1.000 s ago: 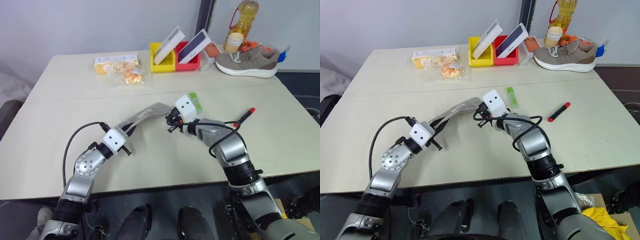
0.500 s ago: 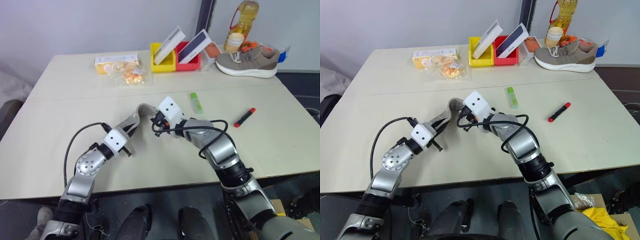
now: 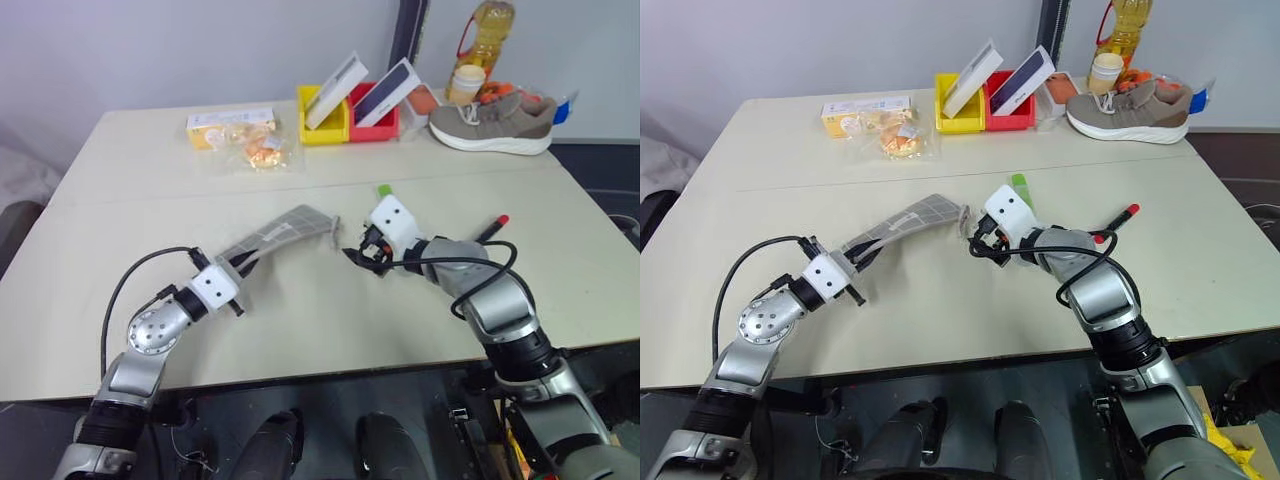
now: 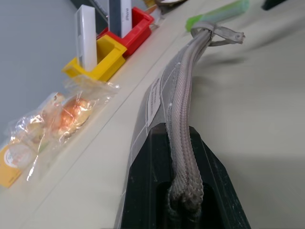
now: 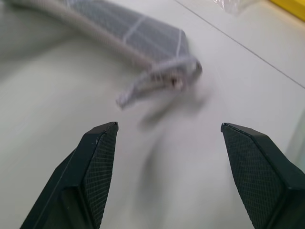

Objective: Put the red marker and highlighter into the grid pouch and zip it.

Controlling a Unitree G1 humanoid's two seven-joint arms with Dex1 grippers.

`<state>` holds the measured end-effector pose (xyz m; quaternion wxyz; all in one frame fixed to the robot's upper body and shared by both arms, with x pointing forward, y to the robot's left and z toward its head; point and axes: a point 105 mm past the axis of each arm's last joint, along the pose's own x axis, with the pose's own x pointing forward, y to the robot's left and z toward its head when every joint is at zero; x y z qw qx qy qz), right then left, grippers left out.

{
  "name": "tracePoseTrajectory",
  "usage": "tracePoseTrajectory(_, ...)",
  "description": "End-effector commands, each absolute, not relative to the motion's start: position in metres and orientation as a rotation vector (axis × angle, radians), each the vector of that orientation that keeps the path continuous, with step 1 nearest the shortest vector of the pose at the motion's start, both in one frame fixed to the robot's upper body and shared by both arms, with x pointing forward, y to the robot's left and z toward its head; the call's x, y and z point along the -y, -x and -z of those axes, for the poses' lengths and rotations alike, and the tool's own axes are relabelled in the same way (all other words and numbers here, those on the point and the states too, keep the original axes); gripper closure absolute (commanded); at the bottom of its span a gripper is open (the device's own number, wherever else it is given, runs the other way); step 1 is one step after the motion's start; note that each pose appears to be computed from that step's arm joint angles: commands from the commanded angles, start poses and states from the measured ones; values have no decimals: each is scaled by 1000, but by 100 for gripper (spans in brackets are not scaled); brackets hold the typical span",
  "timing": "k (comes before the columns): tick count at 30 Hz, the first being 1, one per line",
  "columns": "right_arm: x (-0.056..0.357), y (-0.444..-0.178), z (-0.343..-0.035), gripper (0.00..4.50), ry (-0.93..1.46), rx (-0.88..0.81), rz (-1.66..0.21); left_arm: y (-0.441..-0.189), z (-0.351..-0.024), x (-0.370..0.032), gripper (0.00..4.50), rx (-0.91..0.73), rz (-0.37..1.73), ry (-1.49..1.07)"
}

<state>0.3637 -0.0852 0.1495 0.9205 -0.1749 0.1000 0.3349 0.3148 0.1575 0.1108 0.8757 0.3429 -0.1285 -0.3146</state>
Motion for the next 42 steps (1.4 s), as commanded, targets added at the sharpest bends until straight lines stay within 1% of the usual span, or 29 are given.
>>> tracePoseTrajectory(1,78,-377,-168,95,260,-142,-623,-310,-111,-147,450,308,719,-769)
tracePoseTrajectory(5,69,-395,-163,95,158,-156,-523,-308,-109,-144,450,315,737,-777)
tracePoseTrajectory(6,65,-395,-156,95,202,-171,-533,-307,-109,-144,450,316,736,-778)
tracePoseTrajectory(8,68,-396,-137,95,354,-221,-511,-307,-110,-145,450,318,724,-776)
tracePoseTrajectory(9,79,-399,-128,95,455,-239,-465,-307,-110,-146,450,319,717,-776)
tracePoseTrajectory(11,98,-399,-121,95,539,-261,-421,-307,-111,-148,450,318,711,-775)
tracePoseTrajectory(16,131,-392,-115,95,740,-285,-393,-305,-109,-151,450,308,703,-773)
tracePoseTrajectory(20,132,-385,-123,95,718,-254,-426,-306,-109,-152,450,305,693,-769)
tracePoseTrajectory(23,123,-381,-132,95,673,-212,-482,-308,-111,-153,450,310,683,-760)
tracePoseTrajectory(26,108,-373,-140,95,581,-169,-577,-310,-114,-152,450,321,676,-755)
tracePoseTrajectory(31,98,-370,-139,95,702,-115,-665,-310,-119,-150,450,342,684,-753)
tracePoseTrajectory(37,92,-380,-134,95,812,-88,-712,-309,-122,-151,450,349,686,-753)
tracePoseTrajectory(38,92,-382,-134,118,813,-85,-715,-309,-122,-151,450,349,687,-753)
tracePoseTrajectory(40,90,-383,-135,181,809,-78,-729,-308,-122,-152,450,348,685,-753)
tracePoseTrajectory(42,90,-383,-135,277,812,-73,-741,-308,-121,-152,450,346,684,-753)
